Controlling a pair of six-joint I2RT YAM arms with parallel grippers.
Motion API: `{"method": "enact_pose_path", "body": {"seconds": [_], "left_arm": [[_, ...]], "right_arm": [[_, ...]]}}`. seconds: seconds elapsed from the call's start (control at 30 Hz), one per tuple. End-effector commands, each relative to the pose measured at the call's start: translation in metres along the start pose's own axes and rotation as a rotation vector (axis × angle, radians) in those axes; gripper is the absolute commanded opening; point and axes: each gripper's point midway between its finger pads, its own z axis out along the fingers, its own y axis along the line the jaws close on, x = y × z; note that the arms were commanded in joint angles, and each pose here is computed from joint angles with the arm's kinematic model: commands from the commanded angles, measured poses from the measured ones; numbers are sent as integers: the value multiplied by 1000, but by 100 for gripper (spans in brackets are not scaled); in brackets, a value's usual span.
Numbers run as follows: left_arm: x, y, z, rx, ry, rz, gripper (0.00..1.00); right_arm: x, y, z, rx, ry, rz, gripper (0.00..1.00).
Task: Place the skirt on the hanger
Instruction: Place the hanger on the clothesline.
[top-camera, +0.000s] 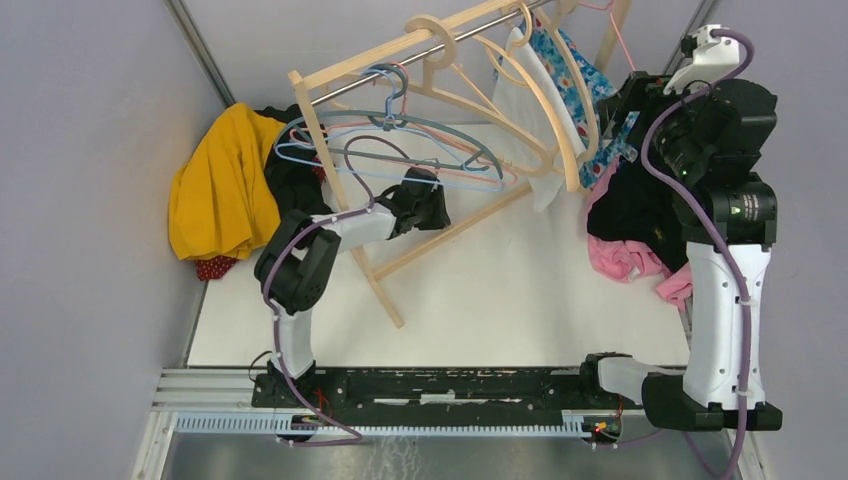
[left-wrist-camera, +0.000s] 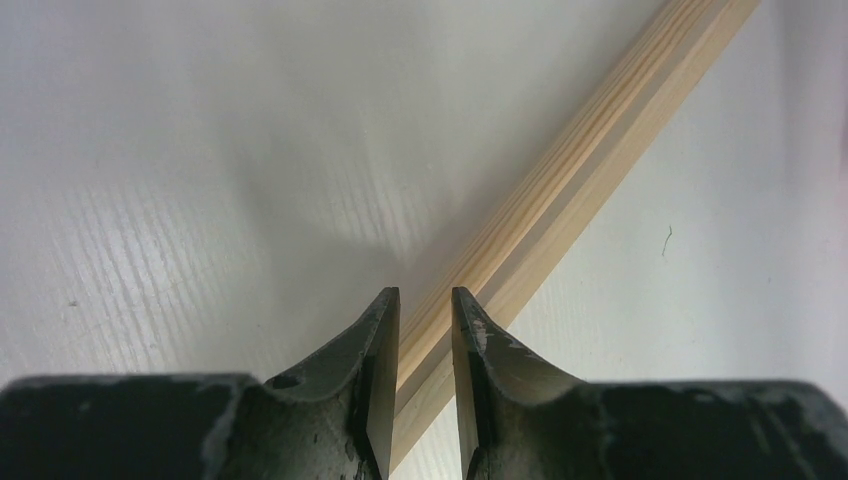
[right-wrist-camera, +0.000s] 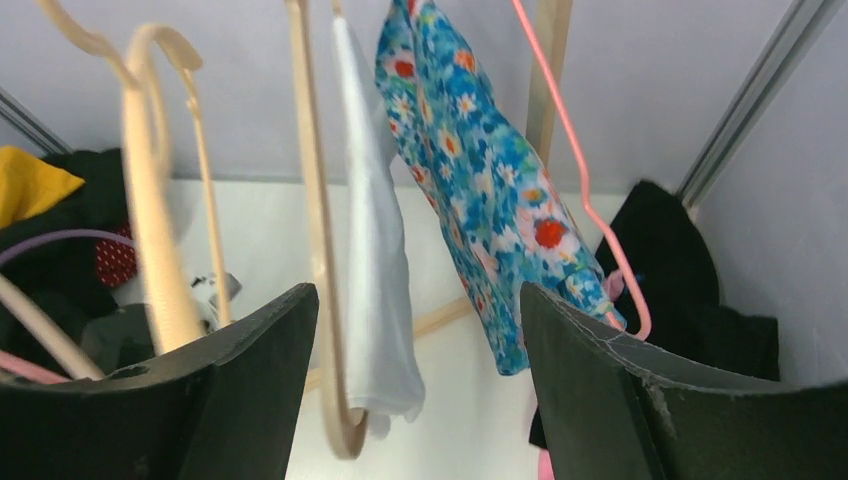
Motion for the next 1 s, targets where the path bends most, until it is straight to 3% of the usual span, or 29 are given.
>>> {"method": "enact_pose_path", "body": {"seconds": [0.0,0.23,0.5,0.67,0.73,0.97], "left_arm": [[12,-12,-16,61,42,58,33],[11,-5,-28,46,26,73,33],[10,3,-35,41,19,73,33],[-1,-7,-45,83,-11,87,40],[-5,-11,-50,97,-18,94,50],[-10,-15,-62,99,-20,97,52]], "right_arm": [[19,-12,-3,55,35,16,80],[49,-43,-11,152,106,64,80],[38,-56,-19,136,38,211,79],[35,-91,-16,233,-10,291,79],[36,-106,-12,267,-28,326,78],[42,-155,1,341,-109,419,75]]}}
